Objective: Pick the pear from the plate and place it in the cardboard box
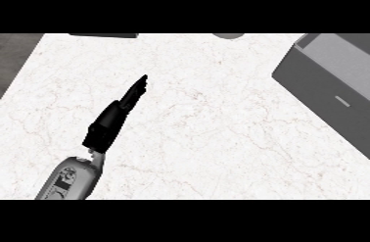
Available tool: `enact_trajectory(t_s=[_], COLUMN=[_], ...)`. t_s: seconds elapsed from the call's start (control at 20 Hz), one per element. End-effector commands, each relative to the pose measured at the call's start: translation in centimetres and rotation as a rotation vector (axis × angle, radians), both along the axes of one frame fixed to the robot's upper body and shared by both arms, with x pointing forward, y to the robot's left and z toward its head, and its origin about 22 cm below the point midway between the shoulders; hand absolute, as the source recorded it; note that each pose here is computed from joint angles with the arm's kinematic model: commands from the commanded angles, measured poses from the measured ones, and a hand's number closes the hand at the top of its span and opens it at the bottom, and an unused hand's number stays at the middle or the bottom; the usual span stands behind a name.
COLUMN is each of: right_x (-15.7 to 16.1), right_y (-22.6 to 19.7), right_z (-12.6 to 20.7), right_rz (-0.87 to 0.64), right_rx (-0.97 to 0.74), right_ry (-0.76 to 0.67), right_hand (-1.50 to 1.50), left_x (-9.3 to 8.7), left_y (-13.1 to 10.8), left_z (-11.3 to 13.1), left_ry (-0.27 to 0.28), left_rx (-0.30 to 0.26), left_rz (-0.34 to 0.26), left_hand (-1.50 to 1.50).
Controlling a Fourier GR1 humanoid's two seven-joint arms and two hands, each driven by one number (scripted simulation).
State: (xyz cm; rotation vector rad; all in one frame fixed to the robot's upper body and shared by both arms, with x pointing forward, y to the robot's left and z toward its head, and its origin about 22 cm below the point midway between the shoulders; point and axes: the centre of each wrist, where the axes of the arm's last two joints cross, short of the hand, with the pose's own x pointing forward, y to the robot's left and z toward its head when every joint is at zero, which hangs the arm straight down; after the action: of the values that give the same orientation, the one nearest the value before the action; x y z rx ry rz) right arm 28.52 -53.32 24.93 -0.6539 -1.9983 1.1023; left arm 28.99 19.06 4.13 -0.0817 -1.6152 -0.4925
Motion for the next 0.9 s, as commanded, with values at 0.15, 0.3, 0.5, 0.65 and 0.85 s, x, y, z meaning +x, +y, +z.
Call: enact_trajectory(t_s=[0.15,0.3,0.5,0.65,0.85], right_x=[4.6,6.3,8.4,7.8,8.7], right_y=[3.0,3.9,6.2,4.7,6.2], right_z=[-1.6,-3.9,-7.3,-8.9,-11.4], right_rz=[0.121,0.095,0.089,0.030,0.070], right_rx=[-0.072,-0.094,-0.145,-0.049,-0.034], right_ry=[0.006,0.010,0.095,0.257,0.353], right_hand=[1.50,1.50,1.50,-1.50,-1.50], left_x=[1.0,0.8,0.4,0.5,0.4], left_y=[0.5,1.3,-0.7,-0.7,0.1], left_z=[-0.2,0.4,0.3,1.0,0.0], left_ry=[0.019,-0.015,-0.004,0.012,-0.016], left_rx=[-0.002,-0.002,-0.001,-0.007,0.007], left_rz=[0.010,0.008,0.006,-0.018,-0.006], left_hand=[0.00,0.00,0.00,0.00,0.00])
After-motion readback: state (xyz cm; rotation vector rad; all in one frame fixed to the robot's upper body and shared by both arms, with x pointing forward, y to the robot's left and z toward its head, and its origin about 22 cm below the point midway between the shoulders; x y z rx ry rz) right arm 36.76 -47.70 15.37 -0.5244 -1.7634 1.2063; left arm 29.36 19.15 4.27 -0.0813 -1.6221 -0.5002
